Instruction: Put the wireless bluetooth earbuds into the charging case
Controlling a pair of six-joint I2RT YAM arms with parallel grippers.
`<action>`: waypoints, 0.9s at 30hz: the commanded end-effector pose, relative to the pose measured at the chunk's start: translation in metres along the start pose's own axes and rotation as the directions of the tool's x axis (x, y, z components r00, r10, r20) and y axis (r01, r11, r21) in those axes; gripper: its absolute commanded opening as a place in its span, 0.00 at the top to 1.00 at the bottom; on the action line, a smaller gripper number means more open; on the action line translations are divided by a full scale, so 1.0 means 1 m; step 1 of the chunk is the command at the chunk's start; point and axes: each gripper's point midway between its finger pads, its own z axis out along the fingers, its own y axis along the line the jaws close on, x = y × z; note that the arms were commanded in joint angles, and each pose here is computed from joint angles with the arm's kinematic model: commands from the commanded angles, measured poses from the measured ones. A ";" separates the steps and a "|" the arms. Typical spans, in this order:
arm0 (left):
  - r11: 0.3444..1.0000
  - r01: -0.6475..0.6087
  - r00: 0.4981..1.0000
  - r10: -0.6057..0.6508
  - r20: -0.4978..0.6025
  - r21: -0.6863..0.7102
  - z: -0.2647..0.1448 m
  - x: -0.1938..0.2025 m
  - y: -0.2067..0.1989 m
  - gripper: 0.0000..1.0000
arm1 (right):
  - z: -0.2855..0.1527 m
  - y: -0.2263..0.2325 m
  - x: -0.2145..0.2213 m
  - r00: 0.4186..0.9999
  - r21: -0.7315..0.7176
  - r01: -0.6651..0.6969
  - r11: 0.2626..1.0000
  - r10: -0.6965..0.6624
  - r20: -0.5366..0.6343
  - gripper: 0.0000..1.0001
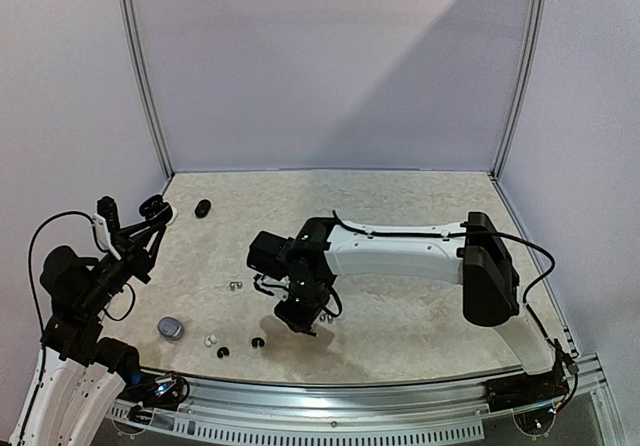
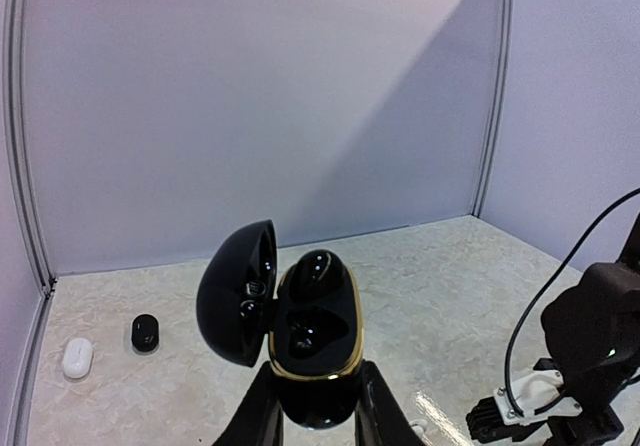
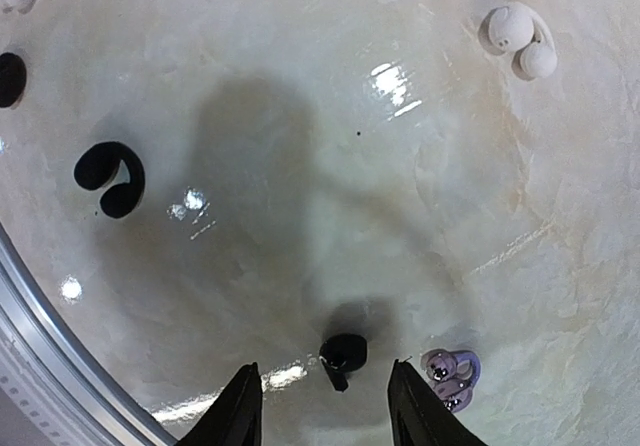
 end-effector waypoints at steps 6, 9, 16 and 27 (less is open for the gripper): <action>1.000 0.002 1.000 -0.002 0.002 0.009 0.001 0.002 0.000 1.00 | 0.036 -0.016 0.011 0.994 0.024 -0.038 0.999 0.040 -0.104 0.55; 1.000 0.002 1.000 -0.002 0.004 0.008 0.001 0.001 0.000 1.00 | 0.042 -0.011 0.013 0.992 -0.002 -0.053 0.999 0.053 -0.117 0.58; 1.000 0.002 1.000 -0.002 0.008 0.009 0.001 0.001 -0.001 1.00 | 0.046 -0.008 0.021 0.985 -0.014 -0.076 0.997 0.073 -0.155 0.71; 1.000 0.000 1.000 0.000 0.016 0.009 -0.001 -0.001 -0.001 1.00 | 0.038 -0.020 0.031 0.978 0.057 -0.094 0.994 0.103 -0.182 0.74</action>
